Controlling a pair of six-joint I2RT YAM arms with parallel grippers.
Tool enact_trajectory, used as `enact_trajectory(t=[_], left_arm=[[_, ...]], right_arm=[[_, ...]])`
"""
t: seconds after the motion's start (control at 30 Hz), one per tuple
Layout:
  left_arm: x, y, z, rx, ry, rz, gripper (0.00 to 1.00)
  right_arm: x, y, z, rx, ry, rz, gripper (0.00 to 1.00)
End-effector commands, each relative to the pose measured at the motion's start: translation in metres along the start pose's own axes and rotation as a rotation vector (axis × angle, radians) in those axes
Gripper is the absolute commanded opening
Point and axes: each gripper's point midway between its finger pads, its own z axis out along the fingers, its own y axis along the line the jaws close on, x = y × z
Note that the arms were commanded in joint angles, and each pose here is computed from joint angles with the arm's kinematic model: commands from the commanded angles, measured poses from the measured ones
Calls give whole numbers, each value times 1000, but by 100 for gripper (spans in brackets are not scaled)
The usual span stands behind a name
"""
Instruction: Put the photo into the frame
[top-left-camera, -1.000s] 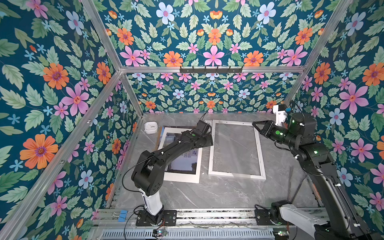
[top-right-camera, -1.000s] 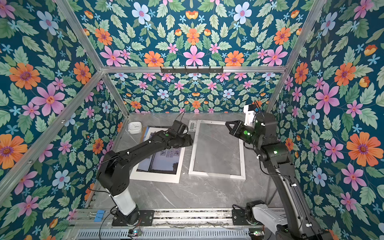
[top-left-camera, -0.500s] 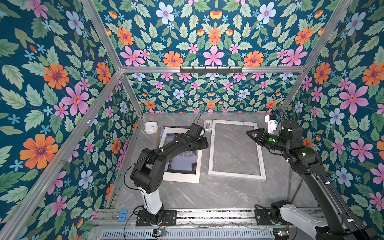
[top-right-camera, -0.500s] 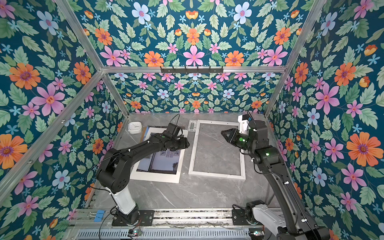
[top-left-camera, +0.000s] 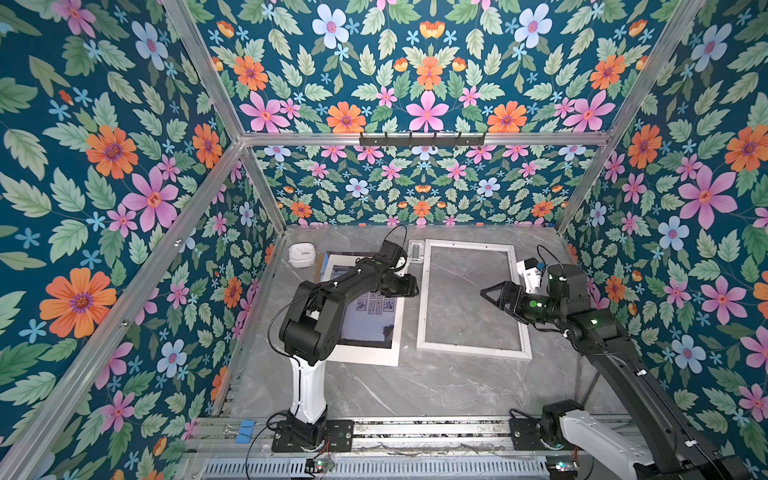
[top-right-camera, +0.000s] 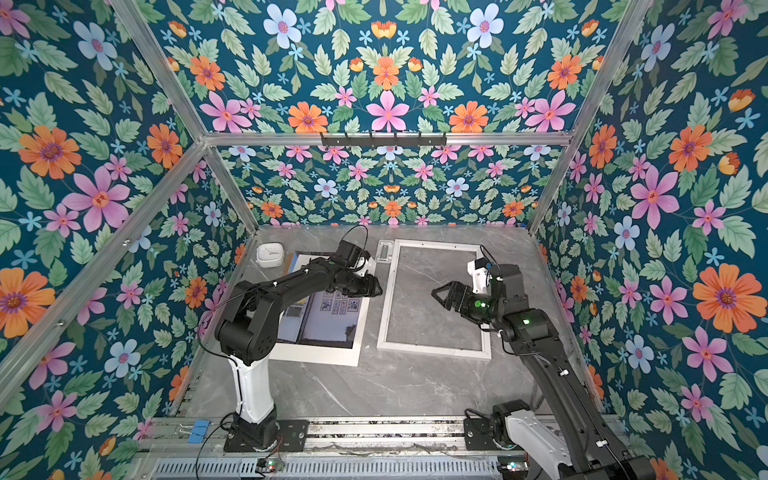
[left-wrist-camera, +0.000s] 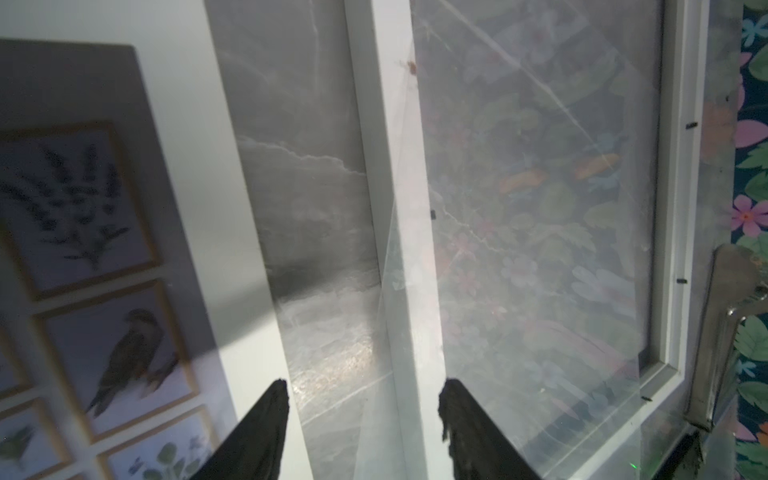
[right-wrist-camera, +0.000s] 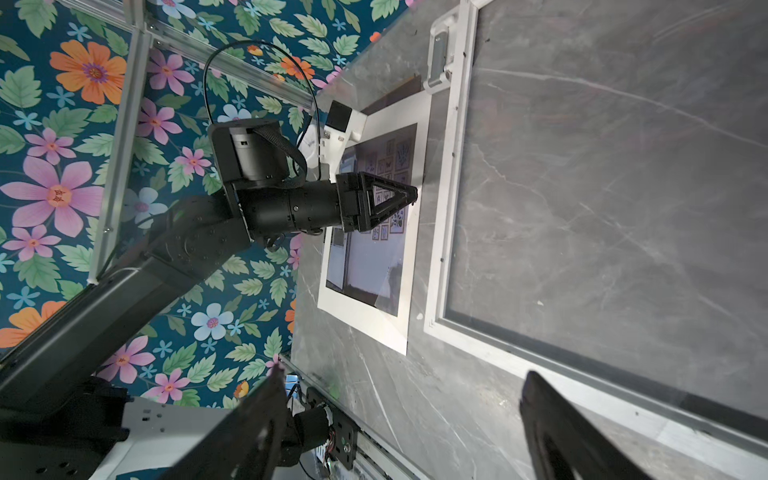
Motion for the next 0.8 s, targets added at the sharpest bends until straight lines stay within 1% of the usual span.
enact_trajectory(t=[0.0, 0.2, 0.27, 0.4, 0.47, 0.7, 0.77], left_arm=[[11, -3, 6, 43, 55, 20, 61], [21, -8, 14, 98, 98, 16, 51], [25, -6, 16, 95, 115, 3, 45], [33, -9, 21, 130, 149, -13, 32], [33, -11, 21, 143, 149, -20, 30], [31, -13, 16, 141, 138, -34, 5], [31, -14, 12, 145, 128, -41, 1]], right_arm=[[4, -4, -1, 8, -2, -9, 88], [4, -11, -1, 37, -9, 1, 88], [4, -13, 1, 41, -8, 3, 88], [5, -16, 3, 40, -5, 9, 88], [5, -17, 3, 41, -5, 9, 88], [11, -25, 8, 49, 11, 21, 88], [12, -27, 11, 49, 18, 26, 88]])
